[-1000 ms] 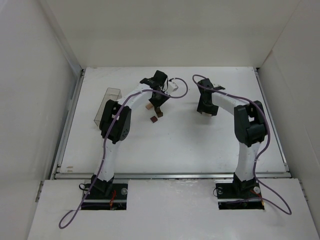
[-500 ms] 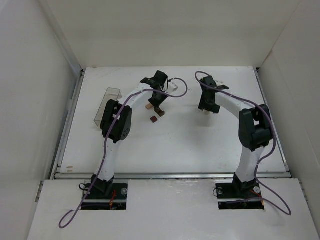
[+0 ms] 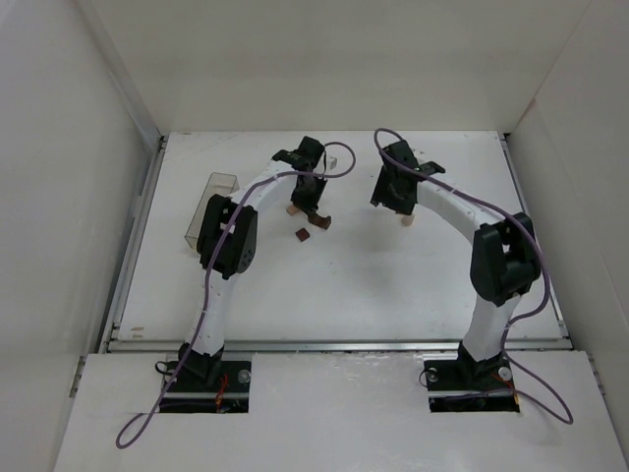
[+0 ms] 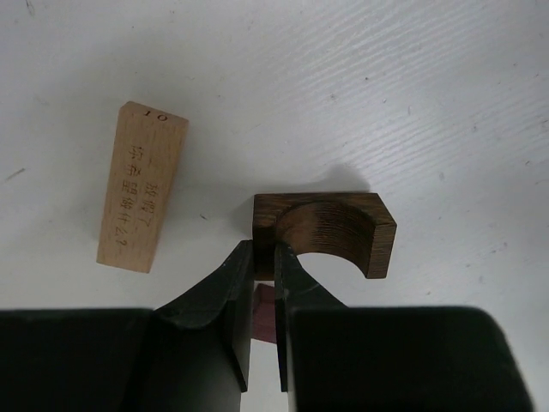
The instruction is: Build the wood block tower
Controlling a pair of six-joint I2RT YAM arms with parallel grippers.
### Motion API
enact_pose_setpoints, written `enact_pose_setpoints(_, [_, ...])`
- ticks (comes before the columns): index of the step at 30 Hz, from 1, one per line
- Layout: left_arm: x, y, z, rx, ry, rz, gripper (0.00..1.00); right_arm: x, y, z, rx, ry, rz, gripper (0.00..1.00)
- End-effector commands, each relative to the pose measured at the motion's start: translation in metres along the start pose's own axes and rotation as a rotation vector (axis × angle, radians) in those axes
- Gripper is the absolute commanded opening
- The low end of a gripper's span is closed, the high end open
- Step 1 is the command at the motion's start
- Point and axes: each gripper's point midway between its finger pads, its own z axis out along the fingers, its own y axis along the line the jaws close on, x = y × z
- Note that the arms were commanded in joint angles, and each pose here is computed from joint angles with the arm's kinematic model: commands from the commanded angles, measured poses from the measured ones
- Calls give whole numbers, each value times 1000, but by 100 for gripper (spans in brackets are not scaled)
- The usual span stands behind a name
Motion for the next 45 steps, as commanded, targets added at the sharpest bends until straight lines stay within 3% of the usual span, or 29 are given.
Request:
enact_pose_setpoints(1, [19,-14,10,33,79,-146,0,-8,40,-13,-98,-30,-9,65])
enact_pose_setpoints(8, [12,-15,13,51,70,-199,0,17,75,-8,-172,21,-72,65])
enact_pose_setpoints(9, [14,-16,16,61,80,-191,6,22,74,-2,-168,39,-76,65])
enact_pose_setpoints(10, [14,-18,16,72,82,-191,21,26,81,1,-177,50,-85,65])
enact_pose_setpoints(16, [9,-19,8,75,60,-179,33,32,110,-2,-237,52,-123,65])
enact_pose_setpoints(20, [-3,-13,-17,74,6,-188,33,36,121,-2,-257,68,-133,65])
enact_pose_setpoints(28, [-8,38,-59,17,-40,-226,28,49,138,12,-270,112,-157,65])
enact_pose_setpoints(34, [-10,22,-75,102,-50,-176,28,60,152,21,-272,151,-191,65])
enact_pose_setpoints(39, [-13,33,-78,94,-64,-183,28,66,173,11,-322,137,-240,65])
enact_pose_setpoints(45, [-7,90,-84,-30,-87,-299,27,72,187,19,-339,160,-211,65])
